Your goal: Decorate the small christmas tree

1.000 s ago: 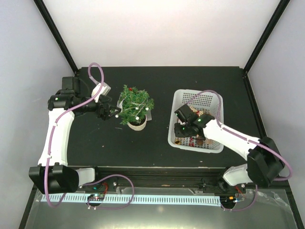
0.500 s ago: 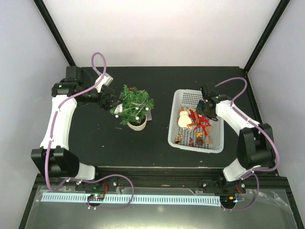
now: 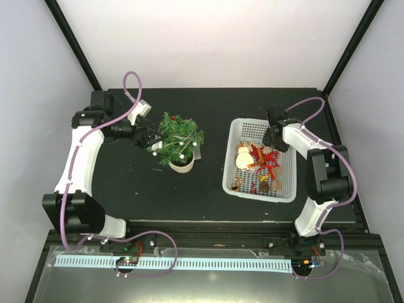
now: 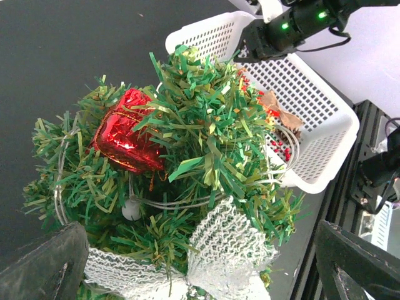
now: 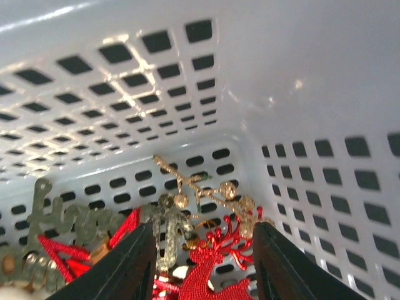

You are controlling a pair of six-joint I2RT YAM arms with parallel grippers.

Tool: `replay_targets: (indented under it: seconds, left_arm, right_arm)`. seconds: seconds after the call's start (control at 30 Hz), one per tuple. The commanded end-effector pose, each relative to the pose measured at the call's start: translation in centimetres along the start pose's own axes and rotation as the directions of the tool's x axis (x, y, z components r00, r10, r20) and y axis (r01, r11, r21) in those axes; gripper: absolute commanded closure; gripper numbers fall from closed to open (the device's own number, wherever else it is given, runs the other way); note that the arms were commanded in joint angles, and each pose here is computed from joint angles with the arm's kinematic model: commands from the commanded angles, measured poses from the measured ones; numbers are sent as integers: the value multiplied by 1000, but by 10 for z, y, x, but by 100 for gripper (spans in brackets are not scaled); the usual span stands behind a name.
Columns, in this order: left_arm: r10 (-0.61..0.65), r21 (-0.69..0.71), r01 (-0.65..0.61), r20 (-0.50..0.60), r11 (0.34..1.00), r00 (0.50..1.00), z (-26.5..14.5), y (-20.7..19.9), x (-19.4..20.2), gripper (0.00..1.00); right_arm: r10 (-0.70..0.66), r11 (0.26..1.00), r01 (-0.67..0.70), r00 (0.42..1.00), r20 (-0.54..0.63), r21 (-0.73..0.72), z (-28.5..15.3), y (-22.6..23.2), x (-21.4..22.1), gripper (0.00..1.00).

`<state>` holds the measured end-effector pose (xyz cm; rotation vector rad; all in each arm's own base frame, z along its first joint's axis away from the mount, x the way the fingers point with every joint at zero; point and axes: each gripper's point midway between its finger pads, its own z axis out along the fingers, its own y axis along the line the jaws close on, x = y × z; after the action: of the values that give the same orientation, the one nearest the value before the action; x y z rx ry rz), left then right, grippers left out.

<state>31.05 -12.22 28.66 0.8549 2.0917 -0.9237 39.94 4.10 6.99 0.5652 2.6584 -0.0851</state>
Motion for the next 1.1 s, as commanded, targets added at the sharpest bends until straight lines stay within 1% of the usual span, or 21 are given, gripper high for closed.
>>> replay_targets:
  seconds: [0.0, 0.27, 0.47, 0.63, 0.9, 1.0, 1.07]
  left_arm:
    - [5, 49, -7, 48, 999, 999, -3, -13, -9, 1]
    - [-2, 47, -1, 52, 999, 999, -3, -14, -9, 1]
    - [-8, 46, 6, 52, 999, 999, -2, -13, -9, 1]
    - [-8, 43, 6, 55, 999, 998, -3, -13, -10, 1]
    - [-6, 30, 4, 54, 1000, 999, -5, -15, -7, 1]
    - [-4, 27, 2, 56, 1000, 998, -6, -16, -8, 1]
    - [-3, 25, 1, 56, 1000, 998, -6, -16, -8, 1]
  right_arm:
    - [6, 998, -8, 999, 36, 56, 7, -9, -17, 55]
    - [29, 998, -29, 1000, -3, 51, 27, -14, -8, 55]
    - [27, 999, -26, 999, -27, 21, 34, -12, 5, 58]
    - [22, 1000, -21, 999, -44, 8, 41, -12, 13, 66]
    - [22, 1000, -21, 999, -27, 11, 36, -15, 13, 86]
    - [21, 1000, -21, 1000, -13, 15, 30, -17, 11, 91]
    - [24, 1000, -24, 1000, -3, 18, 27, -18, 9, 92]
